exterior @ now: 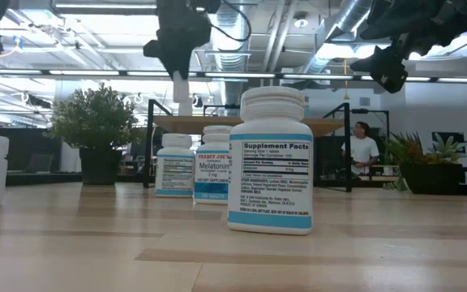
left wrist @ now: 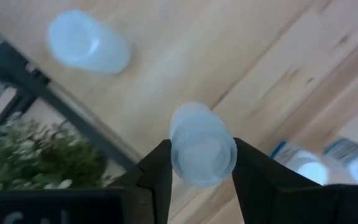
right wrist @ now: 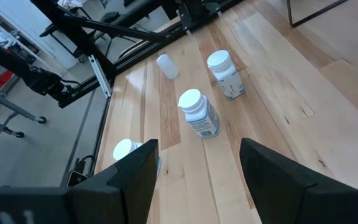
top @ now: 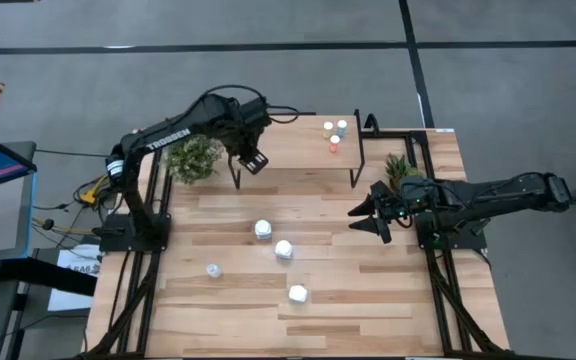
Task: Pick and place medicine bottles onto shelf by color
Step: Put the white pill bottle on the shelf
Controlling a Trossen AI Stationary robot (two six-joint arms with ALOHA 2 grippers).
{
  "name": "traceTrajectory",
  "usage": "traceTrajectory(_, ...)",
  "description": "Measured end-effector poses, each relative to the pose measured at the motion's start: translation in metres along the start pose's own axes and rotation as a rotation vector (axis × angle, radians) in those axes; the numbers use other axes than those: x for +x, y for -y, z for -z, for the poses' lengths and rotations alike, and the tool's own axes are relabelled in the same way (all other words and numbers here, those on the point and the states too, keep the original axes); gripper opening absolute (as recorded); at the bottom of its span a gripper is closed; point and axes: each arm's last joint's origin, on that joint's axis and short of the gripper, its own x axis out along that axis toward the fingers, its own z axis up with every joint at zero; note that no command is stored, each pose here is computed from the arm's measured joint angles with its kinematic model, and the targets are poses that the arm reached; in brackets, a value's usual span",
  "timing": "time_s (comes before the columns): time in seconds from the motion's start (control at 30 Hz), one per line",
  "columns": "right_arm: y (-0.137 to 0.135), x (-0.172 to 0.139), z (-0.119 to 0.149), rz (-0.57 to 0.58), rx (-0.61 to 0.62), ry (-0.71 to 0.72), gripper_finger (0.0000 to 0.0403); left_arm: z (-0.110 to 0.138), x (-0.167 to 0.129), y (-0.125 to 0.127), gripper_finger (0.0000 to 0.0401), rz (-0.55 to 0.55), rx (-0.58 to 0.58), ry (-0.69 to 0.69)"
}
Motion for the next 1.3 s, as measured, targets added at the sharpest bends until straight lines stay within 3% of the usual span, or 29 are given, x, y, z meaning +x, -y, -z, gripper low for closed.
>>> traceTrajectory(0.47, 0.000, 0.000, 0.000, 0.001, 0.000, -0.002, 0.0249, -0.009, 0.004, -0.035, 0.0114, -0.019, -0.006, 0.001)
traceTrajectory(1.0, 0.001, 0.000, 0.001, 0.008, 0.002, -0.014, 0.0249, -0.015, 0.018, -0.036, 0.0116, 0.000, 0.056, -0.041)
traceTrajectory(1.3, 0.001, 0.000, 0.001, 0.007, 0.002, -0.014, 0.0249, -0.015, 0.023, -0.037, 0.0116, 0.014, 0.034, -0.050)
